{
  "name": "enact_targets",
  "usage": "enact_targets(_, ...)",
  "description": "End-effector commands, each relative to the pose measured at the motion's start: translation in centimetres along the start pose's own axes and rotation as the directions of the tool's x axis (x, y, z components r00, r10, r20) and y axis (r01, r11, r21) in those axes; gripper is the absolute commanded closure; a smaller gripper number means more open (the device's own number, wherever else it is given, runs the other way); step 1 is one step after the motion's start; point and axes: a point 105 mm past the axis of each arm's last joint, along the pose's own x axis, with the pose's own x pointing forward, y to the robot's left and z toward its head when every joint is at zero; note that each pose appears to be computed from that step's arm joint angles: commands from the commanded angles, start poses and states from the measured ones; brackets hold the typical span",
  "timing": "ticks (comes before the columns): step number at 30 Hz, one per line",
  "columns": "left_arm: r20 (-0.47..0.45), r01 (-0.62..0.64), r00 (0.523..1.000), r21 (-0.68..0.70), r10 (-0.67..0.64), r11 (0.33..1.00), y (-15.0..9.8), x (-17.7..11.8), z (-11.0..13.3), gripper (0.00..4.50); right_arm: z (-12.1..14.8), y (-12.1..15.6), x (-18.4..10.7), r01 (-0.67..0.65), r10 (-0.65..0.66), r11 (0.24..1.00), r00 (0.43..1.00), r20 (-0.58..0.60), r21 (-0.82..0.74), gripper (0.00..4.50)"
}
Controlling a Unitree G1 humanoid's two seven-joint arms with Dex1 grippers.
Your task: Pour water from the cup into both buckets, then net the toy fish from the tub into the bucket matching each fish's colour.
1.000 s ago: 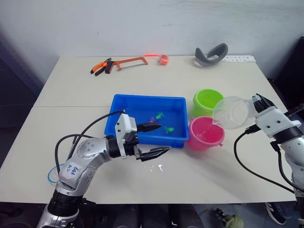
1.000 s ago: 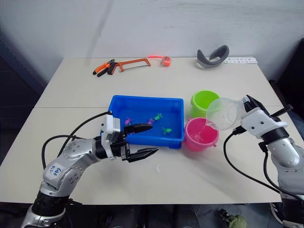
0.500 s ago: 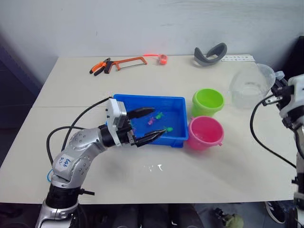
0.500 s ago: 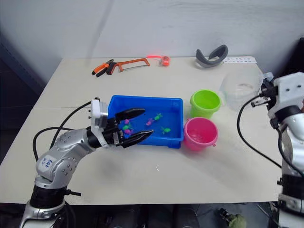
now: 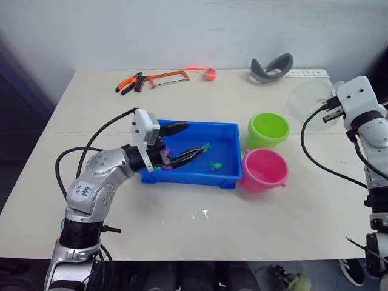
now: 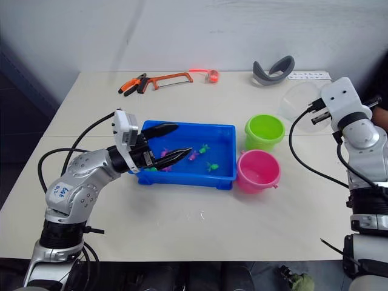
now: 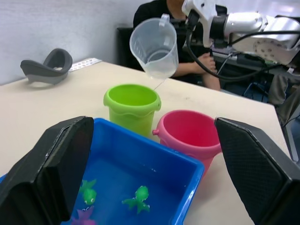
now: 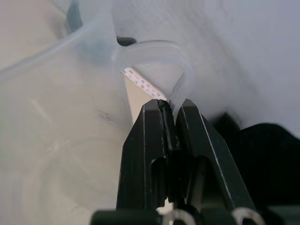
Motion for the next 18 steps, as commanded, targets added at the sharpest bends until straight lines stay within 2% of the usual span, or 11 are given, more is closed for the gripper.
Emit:
enact_targets(1, 0.015, 0.009, 1.000, 0.057, -0.010, 0.998, 0.2, 0.1, 1.1, 0.00, 2.4, -1.3, 0.2, 0.052, -0.038, 0.990, 0.993, 0.109, -0.130, 4.48)
enact_targets(3, 0.015, 0.009, 1.000, 0.059, -0.010, 0.998, 0.2, 0.2, 1.1, 0.00, 3.1, -1.0, 0.1, 0.054, -0.023, 0.974, 0.989, 0.145, -0.219, 4.48)
enact_targets(8, 0.019, 0.014, 1.000, 0.054, -0.015, 0.998, -0.1, 0.3, 1.0, 0.00, 4.1, -0.9, 0.2, 0.115, -0.049, 0.939, 0.978, 0.205, -0.323, 4.48)
enact_targets(18, 0.025, 0.014, 1.000, 0.044, -0.015, 0.999, -0.6, 0.4, 0.6, 0.00, 5.6, -0.3, 0.2, 0.208, -0.035, 0.815, 0.949, 0.312, -0.540, 4.48)
